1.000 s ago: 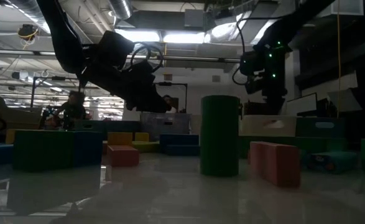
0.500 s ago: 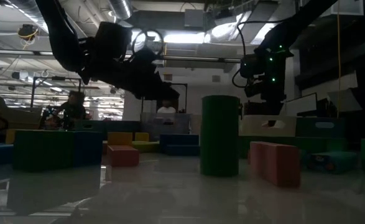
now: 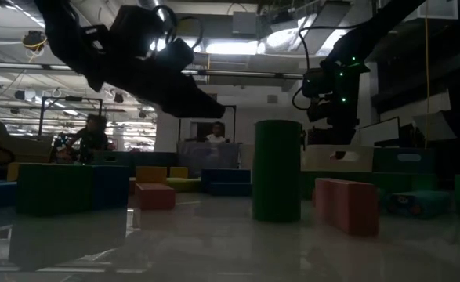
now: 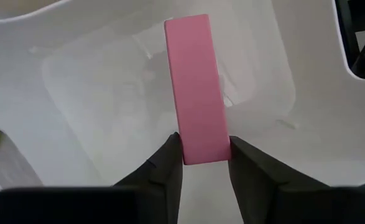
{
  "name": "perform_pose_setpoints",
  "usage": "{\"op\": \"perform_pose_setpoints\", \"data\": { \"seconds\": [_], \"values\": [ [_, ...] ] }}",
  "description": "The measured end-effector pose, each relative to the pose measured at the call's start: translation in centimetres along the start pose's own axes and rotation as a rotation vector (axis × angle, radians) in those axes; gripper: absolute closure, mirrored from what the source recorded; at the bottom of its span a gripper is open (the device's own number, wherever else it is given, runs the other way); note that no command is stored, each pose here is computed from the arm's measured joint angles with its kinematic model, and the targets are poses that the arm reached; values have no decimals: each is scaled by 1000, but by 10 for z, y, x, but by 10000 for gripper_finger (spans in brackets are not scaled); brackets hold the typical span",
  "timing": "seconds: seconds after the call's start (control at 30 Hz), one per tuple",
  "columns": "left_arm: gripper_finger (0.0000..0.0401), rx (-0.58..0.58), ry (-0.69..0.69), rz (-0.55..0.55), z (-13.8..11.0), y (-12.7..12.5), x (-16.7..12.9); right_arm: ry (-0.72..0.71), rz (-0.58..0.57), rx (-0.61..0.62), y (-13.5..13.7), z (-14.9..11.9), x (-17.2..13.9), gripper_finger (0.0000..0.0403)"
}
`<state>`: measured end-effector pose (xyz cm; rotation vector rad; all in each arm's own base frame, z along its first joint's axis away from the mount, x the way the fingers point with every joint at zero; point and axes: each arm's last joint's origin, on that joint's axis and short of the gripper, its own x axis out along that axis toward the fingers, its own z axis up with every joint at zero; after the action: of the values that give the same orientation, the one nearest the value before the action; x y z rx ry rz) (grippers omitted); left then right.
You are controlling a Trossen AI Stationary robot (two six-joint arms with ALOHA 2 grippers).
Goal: Sort blocks
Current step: Put the pink block into the right white bin, then put the light green block into the grey bin
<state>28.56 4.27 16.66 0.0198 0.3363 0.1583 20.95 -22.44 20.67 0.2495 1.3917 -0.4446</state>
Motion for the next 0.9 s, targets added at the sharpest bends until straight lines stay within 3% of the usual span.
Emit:
{"op": "perform_pose_setpoints", "data": {
  "seconds": [0.27,0.43,0.9],
  "values": [
    [223,-109,277,-65,-15,-23,-17,-58,-25,5,-2,6,0,203],
    [223,-185,427,-89,-29,-39,-24,-86,-35,5,-3,8,0,186],
    [223,-206,450,-27,-32,-51,-27,-88,-37,5,-3,9,0,185]
  ]
}}
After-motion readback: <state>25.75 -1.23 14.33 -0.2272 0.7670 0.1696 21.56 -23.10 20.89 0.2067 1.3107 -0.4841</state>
